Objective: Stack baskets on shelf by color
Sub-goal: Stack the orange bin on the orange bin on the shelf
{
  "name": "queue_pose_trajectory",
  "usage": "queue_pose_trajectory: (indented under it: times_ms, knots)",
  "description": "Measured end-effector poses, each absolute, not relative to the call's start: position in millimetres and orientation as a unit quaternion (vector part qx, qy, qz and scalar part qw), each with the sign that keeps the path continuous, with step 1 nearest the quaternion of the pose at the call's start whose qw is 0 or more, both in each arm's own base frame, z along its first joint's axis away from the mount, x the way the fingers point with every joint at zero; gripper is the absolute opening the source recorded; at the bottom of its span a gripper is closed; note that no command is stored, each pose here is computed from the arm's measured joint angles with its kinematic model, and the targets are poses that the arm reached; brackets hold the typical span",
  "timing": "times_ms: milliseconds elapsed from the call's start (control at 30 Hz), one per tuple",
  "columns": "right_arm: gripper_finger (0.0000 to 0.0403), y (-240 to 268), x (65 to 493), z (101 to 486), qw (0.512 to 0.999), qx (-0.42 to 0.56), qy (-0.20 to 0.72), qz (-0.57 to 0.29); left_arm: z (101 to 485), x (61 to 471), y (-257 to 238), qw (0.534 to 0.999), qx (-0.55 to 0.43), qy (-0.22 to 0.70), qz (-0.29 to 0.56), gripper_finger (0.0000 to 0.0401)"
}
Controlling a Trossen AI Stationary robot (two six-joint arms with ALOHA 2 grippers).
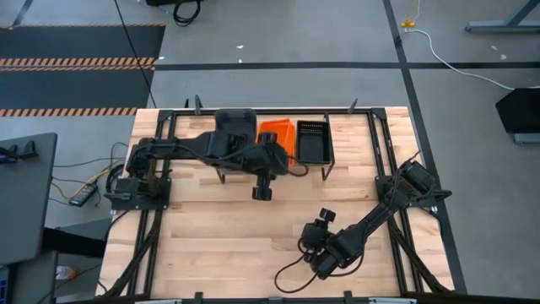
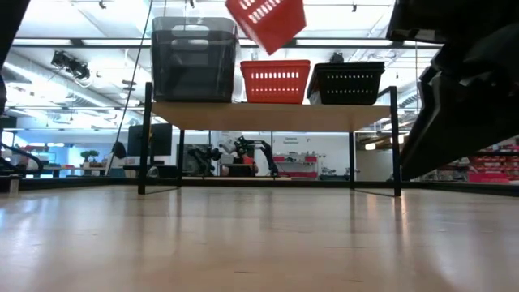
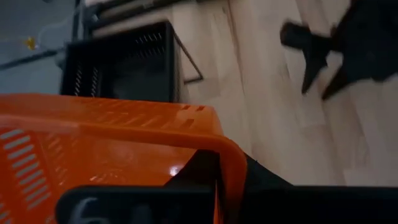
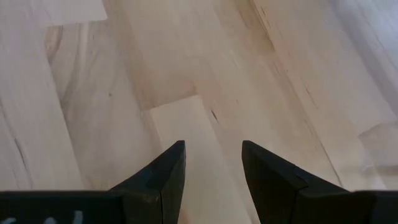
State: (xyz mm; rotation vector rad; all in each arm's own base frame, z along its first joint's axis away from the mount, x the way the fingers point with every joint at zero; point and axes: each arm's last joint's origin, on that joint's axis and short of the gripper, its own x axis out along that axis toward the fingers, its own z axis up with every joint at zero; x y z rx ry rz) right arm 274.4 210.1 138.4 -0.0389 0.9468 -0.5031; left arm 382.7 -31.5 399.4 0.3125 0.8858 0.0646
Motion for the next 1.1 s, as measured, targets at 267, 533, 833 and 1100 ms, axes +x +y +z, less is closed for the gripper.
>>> queue_pose_trajectory:
  times_ms: [267,533,833,1100]
  knots:
    - [0.0165,211.7,273.6,138.4,0.861,-0.019,0.451,-0.236,402.3,395.3,-22.5,0.913,0.132,0.382,0.049,0.0008]
    - [0.0165,212.0,274.1,138.3,0.862,-0.028,0.451,-0.230,384.7,408.5,-21.7,0.903,0.136,0.403,0.061,0.0017]
    - [0.0165,205.1,265.9,120.2,0.862,-0.027,0.452,-0.228,377.4,411.5,-9.1,0.893,0.126,0.421,0.094,0.0079]
    - [0.0165,199.7,259.7,105.4,0.868,-0.011,0.443,-0.225,377.7,411.2,-8.1,0.891,0.132,0.421,0.108,0.0114]
